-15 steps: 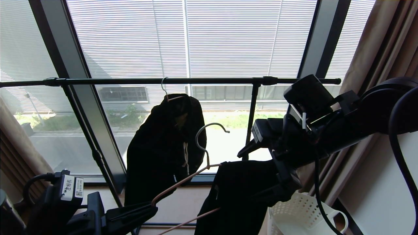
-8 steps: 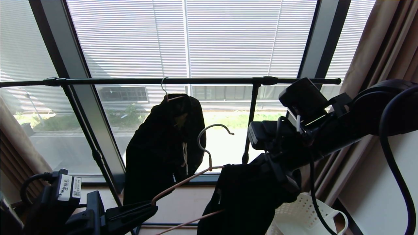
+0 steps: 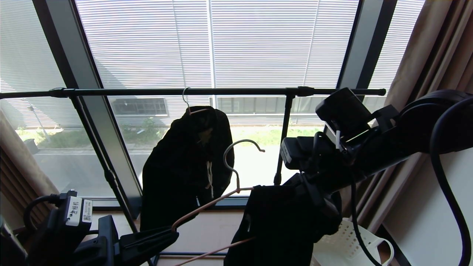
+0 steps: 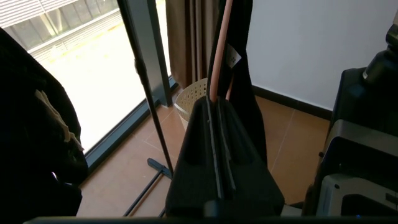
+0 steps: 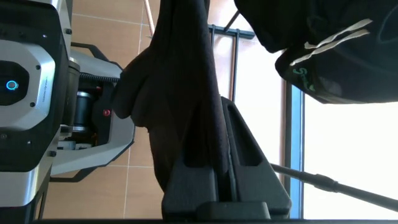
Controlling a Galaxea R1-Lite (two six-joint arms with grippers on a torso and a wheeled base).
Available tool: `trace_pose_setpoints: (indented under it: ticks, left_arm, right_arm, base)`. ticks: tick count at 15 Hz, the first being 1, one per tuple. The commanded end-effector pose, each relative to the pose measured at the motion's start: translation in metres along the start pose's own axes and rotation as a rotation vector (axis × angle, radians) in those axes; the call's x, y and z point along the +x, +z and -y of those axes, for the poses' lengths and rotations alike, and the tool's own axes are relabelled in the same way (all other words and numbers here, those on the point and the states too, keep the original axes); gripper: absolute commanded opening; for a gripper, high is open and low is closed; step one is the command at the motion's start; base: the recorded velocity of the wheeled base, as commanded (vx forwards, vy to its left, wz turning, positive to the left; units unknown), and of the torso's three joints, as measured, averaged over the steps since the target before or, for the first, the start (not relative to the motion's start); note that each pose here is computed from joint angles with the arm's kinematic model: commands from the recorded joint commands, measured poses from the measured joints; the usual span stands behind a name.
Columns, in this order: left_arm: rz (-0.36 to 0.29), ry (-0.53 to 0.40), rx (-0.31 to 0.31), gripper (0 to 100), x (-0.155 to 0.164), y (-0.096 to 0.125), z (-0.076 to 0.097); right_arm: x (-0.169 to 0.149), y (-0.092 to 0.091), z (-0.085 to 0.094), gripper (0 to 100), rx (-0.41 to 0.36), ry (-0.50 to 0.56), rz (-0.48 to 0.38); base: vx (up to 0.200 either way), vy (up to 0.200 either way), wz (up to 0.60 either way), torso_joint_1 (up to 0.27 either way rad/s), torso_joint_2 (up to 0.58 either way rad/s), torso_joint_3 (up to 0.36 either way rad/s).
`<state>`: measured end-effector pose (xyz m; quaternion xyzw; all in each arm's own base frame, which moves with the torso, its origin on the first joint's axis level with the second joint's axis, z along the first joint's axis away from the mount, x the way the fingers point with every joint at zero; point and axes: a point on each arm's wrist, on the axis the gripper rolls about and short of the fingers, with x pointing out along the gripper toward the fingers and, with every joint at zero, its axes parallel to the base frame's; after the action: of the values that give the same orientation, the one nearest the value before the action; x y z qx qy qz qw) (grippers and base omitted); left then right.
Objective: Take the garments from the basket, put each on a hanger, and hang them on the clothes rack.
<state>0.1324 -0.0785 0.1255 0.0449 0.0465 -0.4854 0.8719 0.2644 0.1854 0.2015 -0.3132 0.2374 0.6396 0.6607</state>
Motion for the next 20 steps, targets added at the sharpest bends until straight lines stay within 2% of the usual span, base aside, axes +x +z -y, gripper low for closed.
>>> trace_pose_setpoints:
  ticks: [1,2,3,9,11,13,14,16,17,18,19,20]
  left_arm:
    - [-0.002,0.000,-0.001,0,0.000,0.000,0.000]
    - [-0.002,0.000,0.000,0,0.000,-0.001,0.000]
    - [-0.002,0.000,0.000,100,0.000,0.000,0.000]
    - [0.009,0.016,-0.064,100,0.002,0.003,-0.004]
    - [0.031,0.072,-0.070,100,0.000,0.008,-0.014]
    - [0.041,0.093,-0.106,100,-0.001,0.010,-0.018]
    - [0.076,0.116,-0.179,100,-0.001,0.017,-0.024]
    - [0.115,0.136,-0.280,100,-0.003,0.024,-0.029]
    - [0.118,0.144,-0.381,100,-0.004,0.023,-0.031]
    - [0.108,0.142,-0.447,100,-0.003,0.020,-0.032]
    - [0.050,0.148,-0.513,100,0.004,0.007,-0.036]
    - [0.007,0.149,-0.543,100,0.008,-0.002,-0.037]
  right_arm:
    - [-0.001,0.001,-0.001,0,-0.003,-0.002,0.003]
    - [-0.004,0.002,-0.002,0,-0.007,-0.007,0.007]
    - [-0.006,0.003,-0.002,0,-0.011,-0.012,0.011]
    - [-0.012,0.004,-0.007,0,-0.015,-0.019,0.015]
    - [-0.014,0.005,-0.005,0,0.007,-0.064,-0.015]
    - [-0.018,0.007,-0.001,0,0.048,-0.112,-0.039]
    - [-0.021,0.009,0.001,0,0.135,-0.141,-0.027]
    - [-0.025,0.012,0.005,0,0.203,-0.195,0.009]
    - [-0.029,0.016,0.008,0,0.257,-0.265,0.021]
    - [-0.033,0.019,0.009,0,0.286,-0.317,0.037]
    - [-0.039,0.022,0.007,0,0.311,-0.345,0.066]
    - [-0.044,0.024,0.004,0,0.314,-0.352,0.079]
  base:
    - [0.000,0.000,0.00,0.000,0.00,0.000]
    - [0.000,0.000,0.00,0.000,0.00,0.000]
    - [0.000,0.000,0.00,0.000,0.00,0.000]
    - [0.000,0.000,0.00,0.000,0.00,0.000]
    - [0.000,0.000,0.00,0.000,0.00,0.000]
    - [0.000,0.000,0.00,0.000,0.00,0.000]
    - [0.000,0.000,0.00,0.000,0.00,0.000]
    - [0.000,0.000,0.00,0.000,0.00,0.000]
    - [0.000,0.000,0.00,0.000,0.00,0.000]
    - [0.000,0.000,0.00,0.000,0.00,0.000]
    - [0.000,0.000,0.00,0.000,0.00,0.000]
    - [0.000,0.000,0.00,0.000,0.00,0.000]
